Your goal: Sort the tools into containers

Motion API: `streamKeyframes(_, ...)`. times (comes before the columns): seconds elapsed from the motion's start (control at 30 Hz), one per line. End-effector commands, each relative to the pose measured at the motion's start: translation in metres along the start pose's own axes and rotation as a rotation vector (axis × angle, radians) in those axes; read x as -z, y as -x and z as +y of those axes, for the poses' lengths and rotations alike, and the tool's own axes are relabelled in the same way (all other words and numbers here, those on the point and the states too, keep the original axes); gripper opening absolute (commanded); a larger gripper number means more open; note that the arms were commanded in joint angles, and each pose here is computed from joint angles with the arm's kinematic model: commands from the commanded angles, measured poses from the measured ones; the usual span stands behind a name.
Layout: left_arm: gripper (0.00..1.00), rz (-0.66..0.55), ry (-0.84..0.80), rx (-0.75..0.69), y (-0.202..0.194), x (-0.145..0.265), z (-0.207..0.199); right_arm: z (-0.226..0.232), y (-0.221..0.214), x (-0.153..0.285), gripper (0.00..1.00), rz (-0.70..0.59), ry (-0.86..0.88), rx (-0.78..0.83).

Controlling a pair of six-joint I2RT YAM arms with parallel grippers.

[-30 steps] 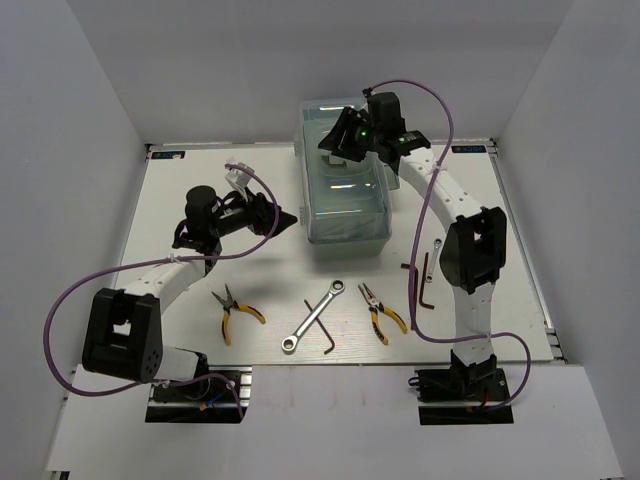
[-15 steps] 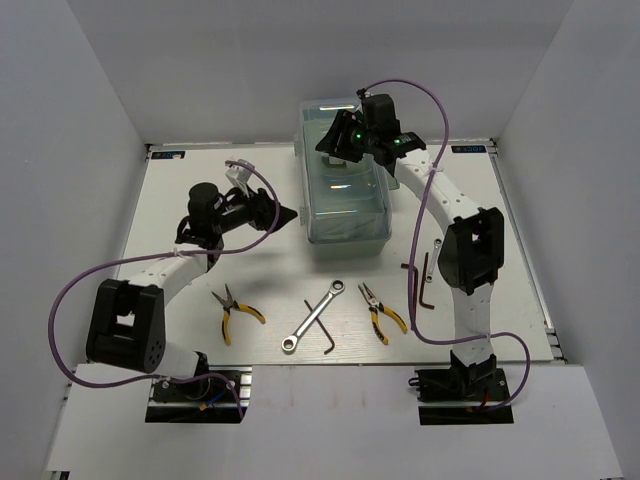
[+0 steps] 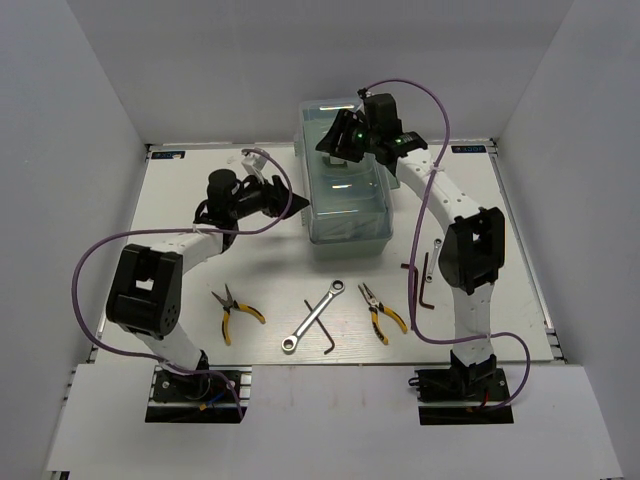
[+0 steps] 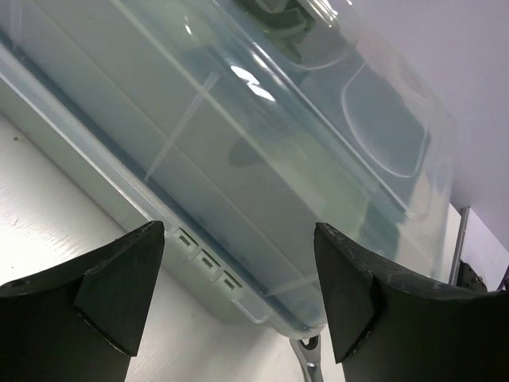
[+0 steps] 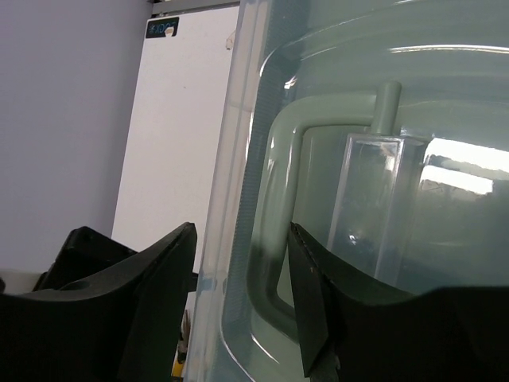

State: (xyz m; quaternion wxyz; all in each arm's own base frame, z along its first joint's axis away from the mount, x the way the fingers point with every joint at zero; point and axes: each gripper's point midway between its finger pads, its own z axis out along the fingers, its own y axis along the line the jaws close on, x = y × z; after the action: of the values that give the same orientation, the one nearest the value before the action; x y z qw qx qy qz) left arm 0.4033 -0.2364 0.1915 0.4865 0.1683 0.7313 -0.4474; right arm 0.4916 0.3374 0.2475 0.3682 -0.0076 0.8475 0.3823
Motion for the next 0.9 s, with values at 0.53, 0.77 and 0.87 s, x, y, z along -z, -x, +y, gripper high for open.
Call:
streamKeyframes(0.53,0.84,-0.036,0.078,-0.056,0.021,-0.01,-0.011,0.052,0.007,0.03,0.55,0.024,0.19,-0.033)
streamKeyframes(0.77,0.86,-0.11,0.209,-0.072,0.048,0.012,-0.003,0.06,0.009,0.035,0.55,0.023,0.217,-0.042)
streamKeyframes(0.87,0.86,-0.141,0.238,-0.082,0.06,0.02,-0.008,0.061,0.009,0.035,0.55,0.026,0.22,-0.052)
